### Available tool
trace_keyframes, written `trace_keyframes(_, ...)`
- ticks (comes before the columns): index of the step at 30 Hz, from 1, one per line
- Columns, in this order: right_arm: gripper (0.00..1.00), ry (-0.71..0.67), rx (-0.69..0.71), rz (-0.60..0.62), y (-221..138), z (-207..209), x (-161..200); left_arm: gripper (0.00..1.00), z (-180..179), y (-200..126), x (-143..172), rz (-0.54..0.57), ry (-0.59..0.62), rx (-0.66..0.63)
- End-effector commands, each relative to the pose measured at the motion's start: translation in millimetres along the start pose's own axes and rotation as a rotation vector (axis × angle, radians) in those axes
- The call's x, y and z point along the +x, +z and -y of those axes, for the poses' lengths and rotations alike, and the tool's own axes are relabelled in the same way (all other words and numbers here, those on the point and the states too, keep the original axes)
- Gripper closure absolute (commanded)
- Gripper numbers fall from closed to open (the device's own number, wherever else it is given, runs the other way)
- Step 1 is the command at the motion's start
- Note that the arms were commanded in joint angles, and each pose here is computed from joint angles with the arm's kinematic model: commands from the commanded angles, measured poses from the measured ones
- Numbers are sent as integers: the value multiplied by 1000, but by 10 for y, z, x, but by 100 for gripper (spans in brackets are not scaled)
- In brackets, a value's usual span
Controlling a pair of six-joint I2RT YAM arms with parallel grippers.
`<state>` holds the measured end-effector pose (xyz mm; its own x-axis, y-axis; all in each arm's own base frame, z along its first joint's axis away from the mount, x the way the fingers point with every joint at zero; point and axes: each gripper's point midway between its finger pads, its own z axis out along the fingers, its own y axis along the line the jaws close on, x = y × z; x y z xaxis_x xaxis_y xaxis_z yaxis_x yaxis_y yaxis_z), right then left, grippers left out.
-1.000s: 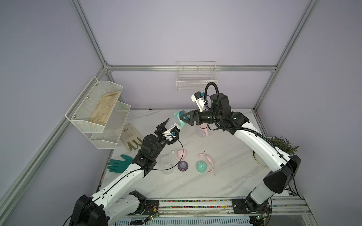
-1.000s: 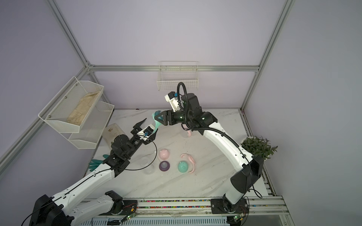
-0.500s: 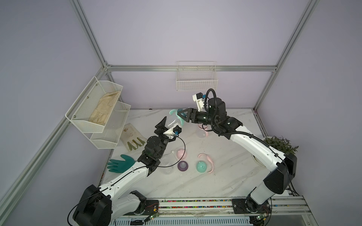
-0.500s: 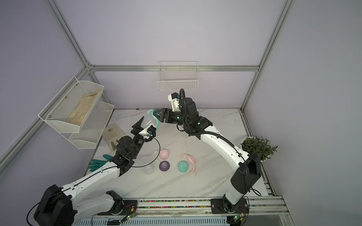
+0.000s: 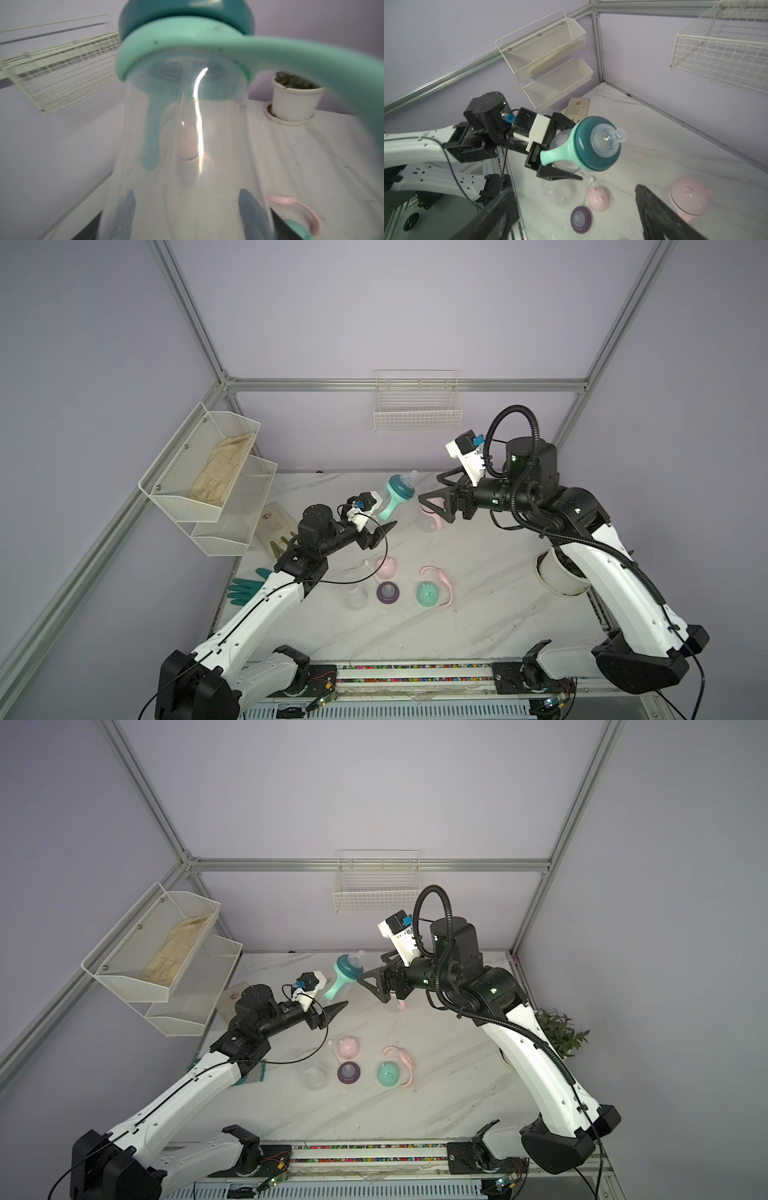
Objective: Assemble the baby bottles
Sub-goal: Screw the nipple onto the baby bottle.
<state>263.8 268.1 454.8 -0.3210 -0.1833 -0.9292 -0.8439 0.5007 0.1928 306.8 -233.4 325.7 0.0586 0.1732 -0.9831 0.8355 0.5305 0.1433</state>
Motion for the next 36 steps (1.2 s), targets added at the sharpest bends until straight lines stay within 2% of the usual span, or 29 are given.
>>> trace_keyframes(1, 8, -95, -110, -141, -26, -184, 335, 100, 716, -218, -589, 143, -93, 516)
trace_keyframes(3, 7, -99, -124, -173, -36, -202, 386, 100, 827, -273, -660, 164, -123, 630)
trace_keyframes(5, 7, -99, -155, -180, -47, -254, 382, 100, 869, -293, -683, 166, -135, 678)
trace_keyframes(13, 7, -101, -201, -184, -10, -308, 334, 100, 911, -319, -652, 162, -135, 709)
trace_keyframes(22, 17, -78, -299, -196, 32, -426, 375, 100, 899, -299, -644, 157, -139, 708)
trace_keyframes(28, 27, -51, -325, -217, 78, -435, 440, 100, 903, -313, -660, 158, -130, 703)
trace_keyframes(31, 44, -42, -321, -207, 97, -421, 416, 100, 893, -308, -652, 154, -126, 688)
trace_keyframes(36, 58, 9, -312, -215, 204, -358, 470, 100, 802, -260, -615, 138, -117, 597)
